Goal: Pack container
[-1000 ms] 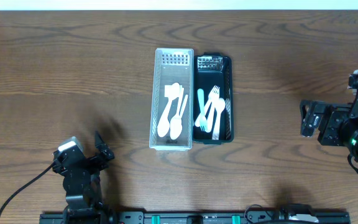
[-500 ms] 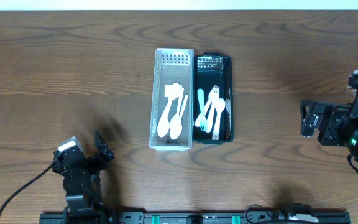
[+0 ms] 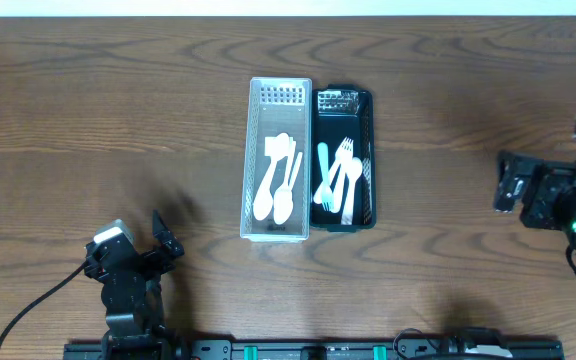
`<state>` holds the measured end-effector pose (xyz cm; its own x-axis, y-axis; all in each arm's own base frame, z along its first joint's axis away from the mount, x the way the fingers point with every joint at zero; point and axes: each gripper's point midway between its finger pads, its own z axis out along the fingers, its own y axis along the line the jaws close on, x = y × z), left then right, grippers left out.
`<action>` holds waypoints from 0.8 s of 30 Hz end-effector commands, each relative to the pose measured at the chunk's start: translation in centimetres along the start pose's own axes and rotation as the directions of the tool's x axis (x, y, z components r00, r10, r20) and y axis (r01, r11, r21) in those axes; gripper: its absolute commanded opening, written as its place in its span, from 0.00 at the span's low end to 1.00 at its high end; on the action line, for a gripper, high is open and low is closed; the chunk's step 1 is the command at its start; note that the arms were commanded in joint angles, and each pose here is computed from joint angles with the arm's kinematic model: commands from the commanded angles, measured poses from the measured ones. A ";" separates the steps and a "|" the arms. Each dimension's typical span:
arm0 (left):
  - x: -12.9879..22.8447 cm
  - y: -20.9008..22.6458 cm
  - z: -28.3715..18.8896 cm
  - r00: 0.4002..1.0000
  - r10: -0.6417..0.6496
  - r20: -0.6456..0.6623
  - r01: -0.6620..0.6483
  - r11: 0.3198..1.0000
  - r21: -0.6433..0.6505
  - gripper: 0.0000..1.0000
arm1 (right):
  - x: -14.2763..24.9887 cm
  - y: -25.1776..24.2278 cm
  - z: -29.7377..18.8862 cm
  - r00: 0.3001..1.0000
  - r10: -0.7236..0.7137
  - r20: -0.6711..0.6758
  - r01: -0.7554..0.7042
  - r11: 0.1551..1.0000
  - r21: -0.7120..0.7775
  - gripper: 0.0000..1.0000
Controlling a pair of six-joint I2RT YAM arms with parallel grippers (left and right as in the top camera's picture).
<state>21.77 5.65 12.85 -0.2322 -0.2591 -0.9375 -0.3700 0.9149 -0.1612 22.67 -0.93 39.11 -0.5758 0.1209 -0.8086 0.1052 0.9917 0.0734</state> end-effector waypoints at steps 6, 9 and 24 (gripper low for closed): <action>0.8 0.4 0.3 1.000 -0.011 -0.010 0.011 1.000 -0.016 0.98 | 3.8 -2.2 -0.5 0.981 -0.017 0.192 0.000 0.996 0.086 0.99; 0.8 0.4 0.3 1.000 -0.011 -0.010 0.011 1.000 -0.017 0.98 | 6.5 -1.9 0.8 0.974 -0.015 0.227 0.004 0.999 0.052 0.99; 0.8 0.4 0.3 1.000 -0.011 -0.010 0.011 1.000 -0.017 0.98 | 20.5 -0.8 11.1 0.989 -0.015 0.147 0.026 0.997 -0.078 0.99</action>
<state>21.82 5.65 12.92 -0.2275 -0.2588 -0.9387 -0.3692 0.9150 -0.1628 19.63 -0.85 17.66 -0.4378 0.1099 -0.8923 0.0883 0.9930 0.0790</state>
